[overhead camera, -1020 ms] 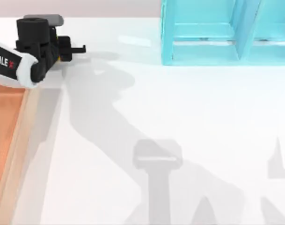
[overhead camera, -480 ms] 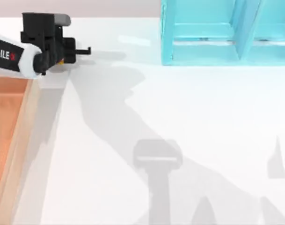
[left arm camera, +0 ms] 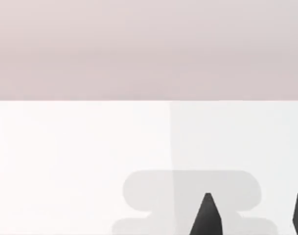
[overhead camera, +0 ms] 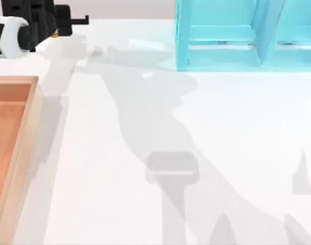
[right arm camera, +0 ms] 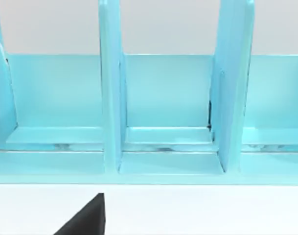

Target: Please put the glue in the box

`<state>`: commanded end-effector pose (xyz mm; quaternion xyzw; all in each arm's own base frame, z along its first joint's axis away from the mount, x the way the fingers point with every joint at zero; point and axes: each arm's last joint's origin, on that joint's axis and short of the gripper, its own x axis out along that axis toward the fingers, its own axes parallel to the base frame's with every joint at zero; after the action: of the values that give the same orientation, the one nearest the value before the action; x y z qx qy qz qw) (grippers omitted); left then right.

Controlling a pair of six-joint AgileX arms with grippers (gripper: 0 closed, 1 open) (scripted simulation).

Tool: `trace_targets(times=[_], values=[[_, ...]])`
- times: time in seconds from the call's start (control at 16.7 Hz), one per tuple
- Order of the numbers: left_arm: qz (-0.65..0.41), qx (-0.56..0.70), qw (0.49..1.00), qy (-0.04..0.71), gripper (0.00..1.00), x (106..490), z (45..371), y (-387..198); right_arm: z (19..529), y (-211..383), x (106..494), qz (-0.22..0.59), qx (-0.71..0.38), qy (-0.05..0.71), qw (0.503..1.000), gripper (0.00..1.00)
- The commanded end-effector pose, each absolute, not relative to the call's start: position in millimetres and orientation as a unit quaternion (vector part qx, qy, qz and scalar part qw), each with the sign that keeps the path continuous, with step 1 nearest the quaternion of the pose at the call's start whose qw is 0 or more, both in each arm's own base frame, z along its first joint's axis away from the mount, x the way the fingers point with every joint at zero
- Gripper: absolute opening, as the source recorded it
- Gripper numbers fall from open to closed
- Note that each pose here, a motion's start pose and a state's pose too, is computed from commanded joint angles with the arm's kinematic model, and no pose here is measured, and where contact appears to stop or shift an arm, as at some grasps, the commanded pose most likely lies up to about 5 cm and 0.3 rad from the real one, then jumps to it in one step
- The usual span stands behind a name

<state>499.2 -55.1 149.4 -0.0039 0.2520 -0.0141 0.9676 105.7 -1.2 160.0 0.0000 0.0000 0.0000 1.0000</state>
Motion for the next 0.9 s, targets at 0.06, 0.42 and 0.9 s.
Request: trace_targets(times=[0.06,0.42,0.9], values=[[-0.014,-0.005,0.97,0.244,0.0,500,155,-55,160,-1,106,0.0,0.0,0.0,1.0,1.0],[-0.019,0.0,0.968,0.251,0.0,498,153,-54,160,-1,106,0.0,0.0,0.0,1.0,1.0],[-0.122,0.101,0.915,0.37,0.0,447,176,66,160,-1,106,0.0,0.0,0.0,1.0,1.0]])
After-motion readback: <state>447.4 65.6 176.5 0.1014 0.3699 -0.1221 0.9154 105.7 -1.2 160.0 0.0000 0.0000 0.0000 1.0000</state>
